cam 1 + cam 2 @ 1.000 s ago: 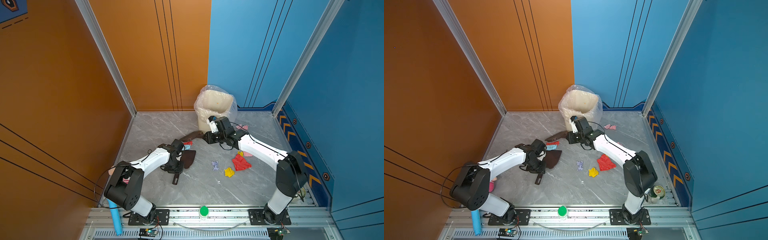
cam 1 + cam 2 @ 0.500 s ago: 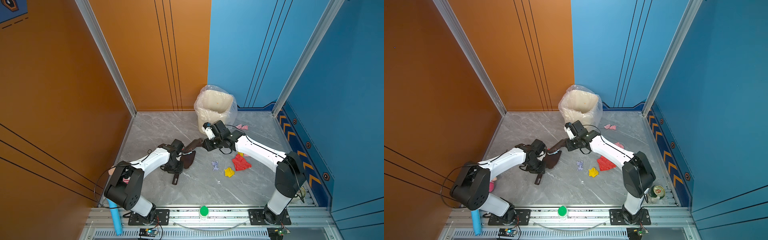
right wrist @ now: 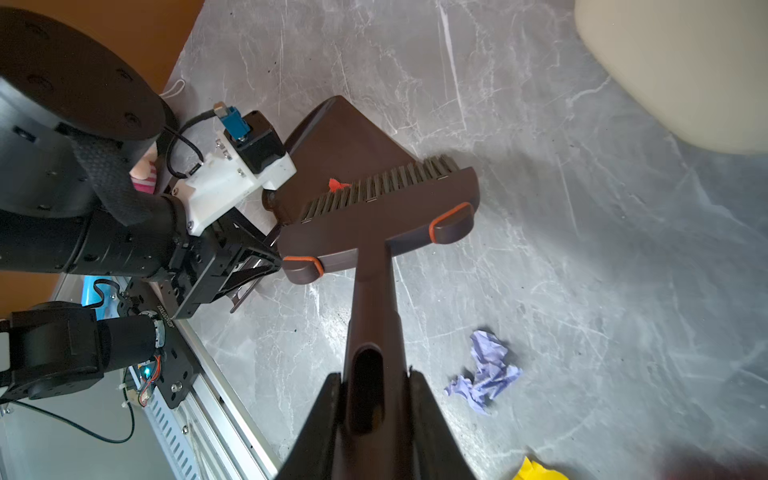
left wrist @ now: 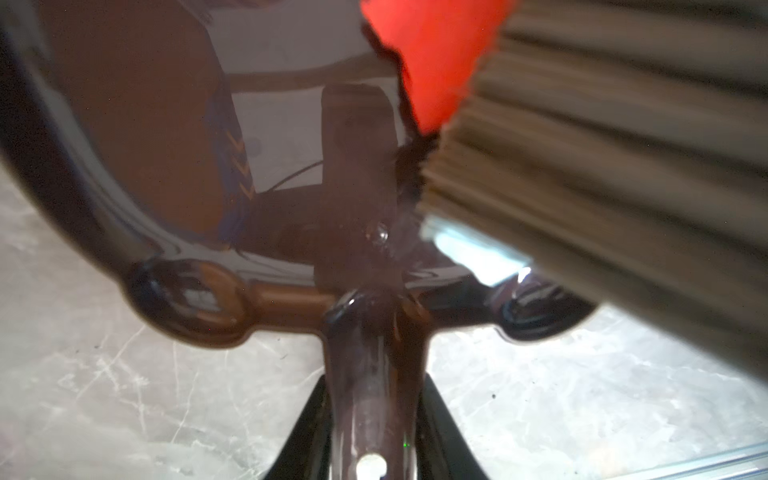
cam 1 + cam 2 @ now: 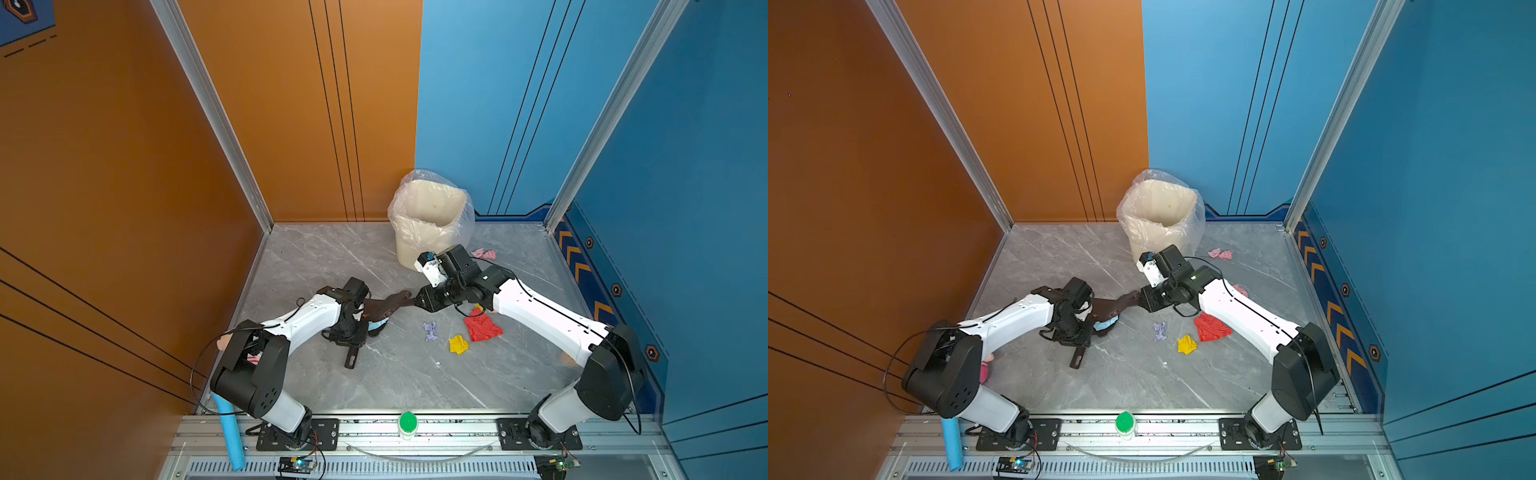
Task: Sweep away the paper scraps from the table
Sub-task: 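Sweep the red and blue scraps with the brush into the left-held dustpan, then lift the dustpan with the left gripper toward the bin while the right withdraws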
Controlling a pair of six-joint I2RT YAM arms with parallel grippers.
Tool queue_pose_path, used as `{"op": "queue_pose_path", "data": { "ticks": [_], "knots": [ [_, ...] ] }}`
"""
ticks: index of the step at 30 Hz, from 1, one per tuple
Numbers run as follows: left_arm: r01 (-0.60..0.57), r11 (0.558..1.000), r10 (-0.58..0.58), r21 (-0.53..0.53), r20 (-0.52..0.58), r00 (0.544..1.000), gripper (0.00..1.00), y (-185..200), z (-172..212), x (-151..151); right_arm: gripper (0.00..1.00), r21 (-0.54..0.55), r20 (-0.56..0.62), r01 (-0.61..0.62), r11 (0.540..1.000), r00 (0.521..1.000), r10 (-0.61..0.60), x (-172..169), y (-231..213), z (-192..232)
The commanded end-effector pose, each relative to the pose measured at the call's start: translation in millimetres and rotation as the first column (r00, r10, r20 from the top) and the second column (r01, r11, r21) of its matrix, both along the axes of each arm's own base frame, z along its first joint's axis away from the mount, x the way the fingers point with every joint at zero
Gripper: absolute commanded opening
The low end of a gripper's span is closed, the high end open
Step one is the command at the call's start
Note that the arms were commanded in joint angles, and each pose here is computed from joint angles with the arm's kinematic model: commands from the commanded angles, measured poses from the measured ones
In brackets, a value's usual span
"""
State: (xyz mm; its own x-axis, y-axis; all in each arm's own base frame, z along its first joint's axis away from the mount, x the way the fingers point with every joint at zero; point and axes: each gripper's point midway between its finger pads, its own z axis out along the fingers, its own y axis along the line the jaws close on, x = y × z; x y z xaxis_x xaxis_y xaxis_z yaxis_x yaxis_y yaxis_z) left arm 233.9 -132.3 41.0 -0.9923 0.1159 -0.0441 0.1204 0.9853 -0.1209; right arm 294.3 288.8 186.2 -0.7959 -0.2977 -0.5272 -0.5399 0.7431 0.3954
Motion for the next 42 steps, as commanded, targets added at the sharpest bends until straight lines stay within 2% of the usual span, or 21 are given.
{"op": "queue_pose_path", "data": {
  "ticks": [1,13,18,24,32,42],
  "knots": [
    [0.035,0.999,-0.035,-0.009,0.007,0.999,0.00,-6,7,0,0.00,0.080,0.068,0.055,0.995,0.996,-0.060,10,-12,30],
    [0.072,0.992,-0.061,-0.103,0.106,0.993,0.00,-30,37,16,0.00,0.149,0.128,0.198,0.969,0.968,-0.218,9,-78,61],
    [0.091,0.982,-0.057,-0.164,0.202,0.978,0.00,-42,74,32,0.00,0.157,0.133,0.289,0.944,0.941,-0.310,1,-118,64],
    [0.134,0.973,-0.083,-0.188,0.259,0.962,0.00,-52,114,37,0.00,0.166,0.121,0.397,0.903,0.900,-0.418,-11,-157,61],
    [0.177,0.969,-0.114,-0.176,0.316,0.942,0.00,-58,155,36,0.00,0.166,0.088,0.473,0.865,0.867,-0.491,-20,-181,46],
    [0.216,0.964,-0.137,-0.156,0.406,0.903,0.00,-61,207,29,0.00,0.179,0.074,0.480,0.859,0.864,-0.499,-22,-187,43]
  ]
}}
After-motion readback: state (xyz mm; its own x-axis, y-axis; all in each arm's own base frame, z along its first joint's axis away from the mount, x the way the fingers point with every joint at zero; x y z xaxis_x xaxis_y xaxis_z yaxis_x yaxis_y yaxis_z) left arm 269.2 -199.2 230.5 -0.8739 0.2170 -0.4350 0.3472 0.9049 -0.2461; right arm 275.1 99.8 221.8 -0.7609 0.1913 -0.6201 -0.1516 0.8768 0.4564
